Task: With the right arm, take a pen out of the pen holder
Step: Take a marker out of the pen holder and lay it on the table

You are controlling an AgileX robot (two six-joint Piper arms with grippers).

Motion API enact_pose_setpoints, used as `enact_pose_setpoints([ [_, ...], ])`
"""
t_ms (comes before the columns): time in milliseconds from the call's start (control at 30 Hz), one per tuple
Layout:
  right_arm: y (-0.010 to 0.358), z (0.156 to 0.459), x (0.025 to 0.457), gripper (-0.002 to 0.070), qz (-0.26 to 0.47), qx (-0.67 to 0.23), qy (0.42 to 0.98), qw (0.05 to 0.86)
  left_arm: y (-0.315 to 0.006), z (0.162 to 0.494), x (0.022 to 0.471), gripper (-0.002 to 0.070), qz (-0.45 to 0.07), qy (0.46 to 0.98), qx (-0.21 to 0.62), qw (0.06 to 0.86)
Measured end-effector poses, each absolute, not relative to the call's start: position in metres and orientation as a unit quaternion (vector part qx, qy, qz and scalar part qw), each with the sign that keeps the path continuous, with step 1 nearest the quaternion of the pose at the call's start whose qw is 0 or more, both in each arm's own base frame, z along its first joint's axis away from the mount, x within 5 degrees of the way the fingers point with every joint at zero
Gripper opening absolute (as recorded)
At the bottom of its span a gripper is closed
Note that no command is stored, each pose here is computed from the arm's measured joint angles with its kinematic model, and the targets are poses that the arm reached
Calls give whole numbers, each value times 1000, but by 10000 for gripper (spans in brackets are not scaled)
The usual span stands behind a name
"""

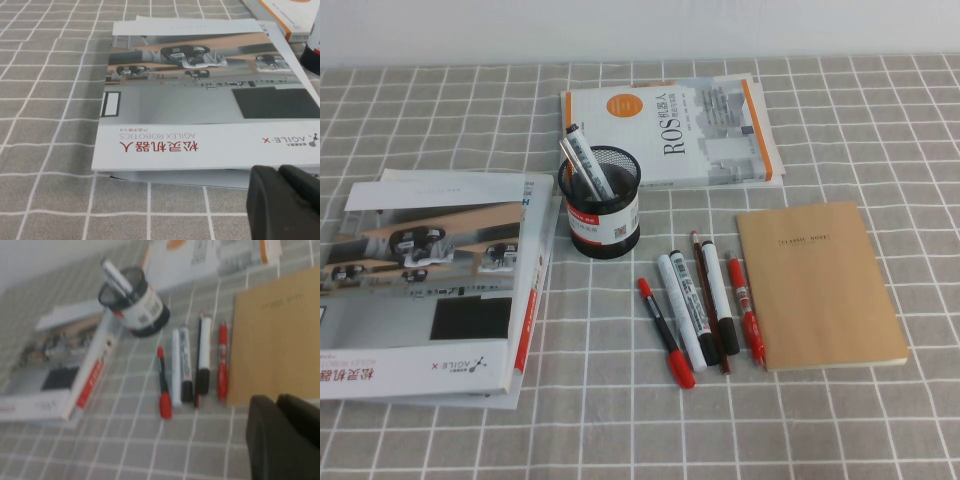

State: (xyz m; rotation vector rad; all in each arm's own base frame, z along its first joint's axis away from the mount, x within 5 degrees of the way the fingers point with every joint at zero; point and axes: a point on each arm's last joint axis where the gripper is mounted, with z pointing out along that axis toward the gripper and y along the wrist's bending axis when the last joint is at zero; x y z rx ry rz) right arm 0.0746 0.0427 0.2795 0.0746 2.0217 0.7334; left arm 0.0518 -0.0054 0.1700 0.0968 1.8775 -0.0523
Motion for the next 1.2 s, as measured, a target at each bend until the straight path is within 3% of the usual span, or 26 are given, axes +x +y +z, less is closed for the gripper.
enact_pose_setpoints([
  [267,44,286,115,-13,221,-36,919,325,-5,170,52,-4,-22,806,42,589],
  [600,53,300,169,-12,193,-78,936,282,-5,170,52,-4,-22,806,42,589],
  [767,84,306,200,-13,192,-142,933,271,-5,170,52,-4,-22,806,42,589],
  [1200,228,317,294,-12,196,-309,890,271,-5,170,52,-4,-22,806,42,589],
])
